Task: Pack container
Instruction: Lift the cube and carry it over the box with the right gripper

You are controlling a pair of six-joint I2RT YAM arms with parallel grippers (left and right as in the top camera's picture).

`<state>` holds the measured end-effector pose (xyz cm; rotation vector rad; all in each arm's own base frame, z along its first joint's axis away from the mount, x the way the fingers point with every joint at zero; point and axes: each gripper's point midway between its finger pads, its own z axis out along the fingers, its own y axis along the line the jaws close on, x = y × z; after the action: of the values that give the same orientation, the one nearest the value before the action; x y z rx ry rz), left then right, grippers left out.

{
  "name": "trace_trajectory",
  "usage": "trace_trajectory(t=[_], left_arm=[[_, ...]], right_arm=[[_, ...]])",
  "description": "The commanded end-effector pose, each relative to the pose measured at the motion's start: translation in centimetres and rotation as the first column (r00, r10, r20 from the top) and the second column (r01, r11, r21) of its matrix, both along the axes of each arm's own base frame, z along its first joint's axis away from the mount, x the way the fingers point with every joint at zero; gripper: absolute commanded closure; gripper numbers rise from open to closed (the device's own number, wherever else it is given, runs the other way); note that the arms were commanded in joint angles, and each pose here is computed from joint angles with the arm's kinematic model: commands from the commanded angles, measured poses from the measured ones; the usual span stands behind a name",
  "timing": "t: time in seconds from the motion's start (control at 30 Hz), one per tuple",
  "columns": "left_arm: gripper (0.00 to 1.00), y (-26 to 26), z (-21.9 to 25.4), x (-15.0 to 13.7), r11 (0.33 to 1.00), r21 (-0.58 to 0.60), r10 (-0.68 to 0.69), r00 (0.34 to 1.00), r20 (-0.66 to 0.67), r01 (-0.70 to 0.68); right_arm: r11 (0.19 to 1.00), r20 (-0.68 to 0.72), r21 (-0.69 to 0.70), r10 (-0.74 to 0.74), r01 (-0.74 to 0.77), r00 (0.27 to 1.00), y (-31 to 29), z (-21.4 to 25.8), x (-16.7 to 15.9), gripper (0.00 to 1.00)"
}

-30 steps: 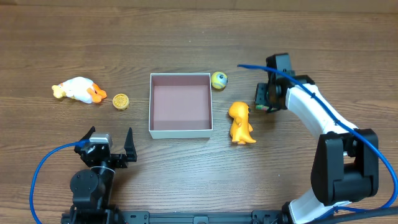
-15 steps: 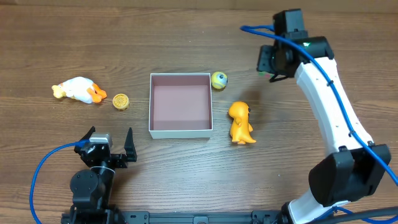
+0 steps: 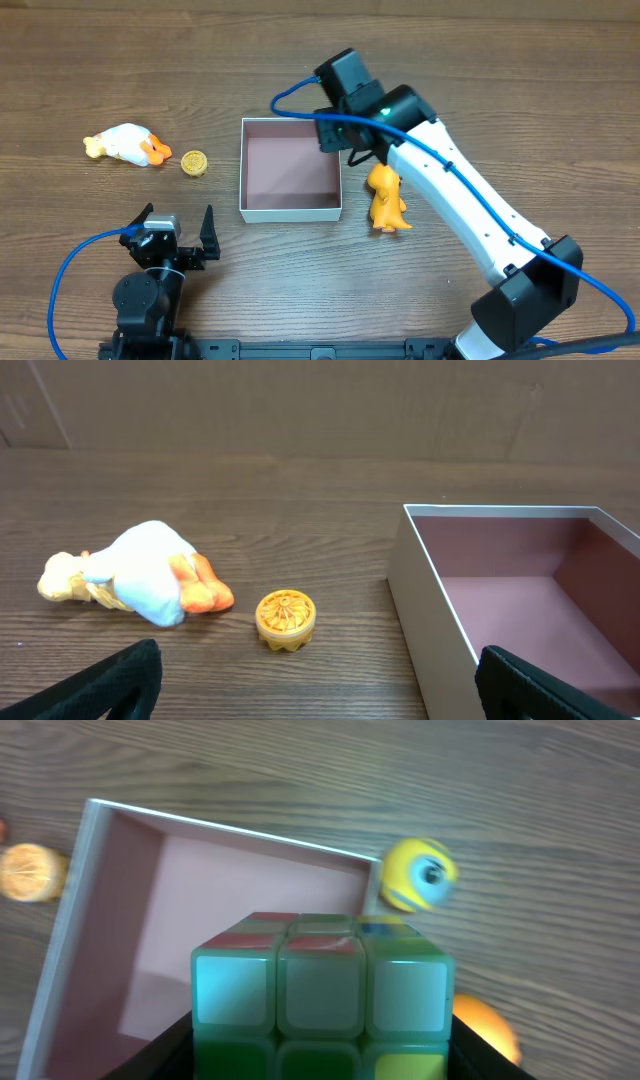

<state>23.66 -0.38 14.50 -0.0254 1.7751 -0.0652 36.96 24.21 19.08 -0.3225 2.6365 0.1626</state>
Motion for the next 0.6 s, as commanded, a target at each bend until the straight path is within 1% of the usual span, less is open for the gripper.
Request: trace_trajectory(t=[0.0,0.2,0.4,0.57], left_arm=[[0.00,-0.1,0.1,0.0,1.000,0.006,-0.010,1.000,0.006,0.010],[0.00,-0.1,0.1,0.0,1.000,0.006,-0.010,1.000,0.006,0.010],[0.00,-0.1,0.1,0.0,1.000,0.006,-0.010,1.000,0.006,0.010],[0.00,-0.1,0.1,0.0,1.000,0.006,-0.010,1.000,0.006,0.010]], right_arm=[[0.999,0.067,0.046,0.005,-0.008,0.998,2.4,1.6,0.4,0.62],[0.998,0.044,0.051,-0.050,0.048,0.998,3.5,-1.3,1.8,0.65],[0.996,-0.053,-0.025,-0.091,0.090,0.994,3.7,-7.2,2.3,0.65],[0.994,-0.085,-0.057,-0.097,0.092,0.992,3.9,-9.9,2.5,0.66]])
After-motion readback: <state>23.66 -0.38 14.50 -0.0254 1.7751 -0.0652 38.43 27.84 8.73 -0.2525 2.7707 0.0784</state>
